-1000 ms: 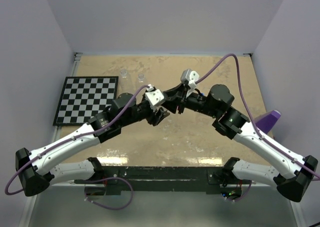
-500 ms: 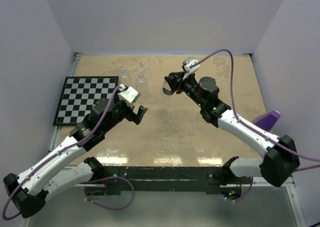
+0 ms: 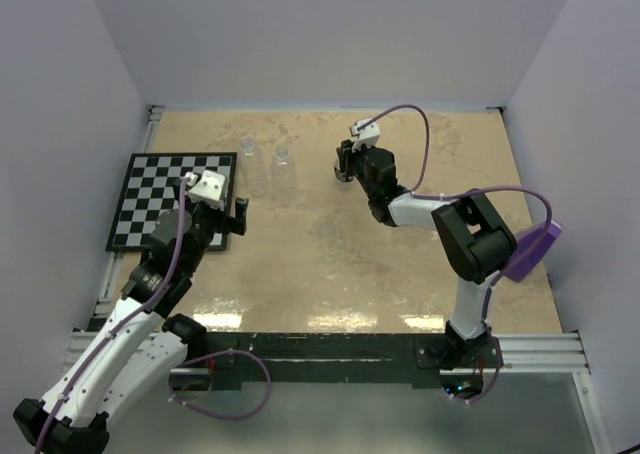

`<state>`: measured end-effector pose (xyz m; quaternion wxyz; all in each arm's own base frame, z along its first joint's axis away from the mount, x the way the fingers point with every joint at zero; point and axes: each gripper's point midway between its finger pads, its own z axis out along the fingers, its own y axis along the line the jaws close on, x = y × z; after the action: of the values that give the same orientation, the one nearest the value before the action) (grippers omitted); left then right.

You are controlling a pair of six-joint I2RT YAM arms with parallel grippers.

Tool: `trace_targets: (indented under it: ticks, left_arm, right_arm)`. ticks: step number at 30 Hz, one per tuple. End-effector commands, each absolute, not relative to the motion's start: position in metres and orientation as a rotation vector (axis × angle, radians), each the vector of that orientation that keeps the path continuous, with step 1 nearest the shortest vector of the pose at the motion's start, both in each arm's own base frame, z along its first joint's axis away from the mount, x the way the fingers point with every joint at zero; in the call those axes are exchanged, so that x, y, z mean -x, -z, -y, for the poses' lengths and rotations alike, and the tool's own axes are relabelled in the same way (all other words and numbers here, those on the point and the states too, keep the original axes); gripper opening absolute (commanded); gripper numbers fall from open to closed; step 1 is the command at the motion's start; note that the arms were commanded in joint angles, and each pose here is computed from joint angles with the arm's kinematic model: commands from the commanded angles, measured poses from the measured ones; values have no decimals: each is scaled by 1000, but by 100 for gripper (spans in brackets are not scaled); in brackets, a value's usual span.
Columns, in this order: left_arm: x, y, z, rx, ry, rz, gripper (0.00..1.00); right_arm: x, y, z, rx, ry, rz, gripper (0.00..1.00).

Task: Screw on the bottle caps
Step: Place the plastic bottle at the center of the board.

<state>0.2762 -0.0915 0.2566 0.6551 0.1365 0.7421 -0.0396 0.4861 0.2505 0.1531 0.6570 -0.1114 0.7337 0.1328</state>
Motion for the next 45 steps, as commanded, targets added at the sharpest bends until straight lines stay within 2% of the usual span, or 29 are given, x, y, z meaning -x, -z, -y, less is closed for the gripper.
trace_targets:
  ticks: [1,8,15,18,31,39,45]
  left_arm:
    - [-278,-274,78,-226,49,-1616,97]
    - [-277,-278,76,-218,49,-1599,97]
    - [-277,-278,78,-225,58,-1595,97]
    - [-277,-278,79,-227,61,-1593,97]
    - [-276,-279,77,-224,56,-1586,97]
    - [-272,-285,71,-192,47,-1559,97]
    - [-267,-293,64,-160,38,-1522,97]
  right_arm:
    - [-510,-209,-252,191,-273,-1478,5]
    - [-506,-189,-250,216,-258,-1509,18]
    - [-500,-181,-249,268,-241,-1521,41]
    - [-499,-177,-251,283,-247,-1530,47]
    - [-490,-199,-242,251,-245,-1503,73]
    - [-463,-258,-220,194,-238,-1446,82]
    - [-436,-295,-264,382,-363,-1449,82]
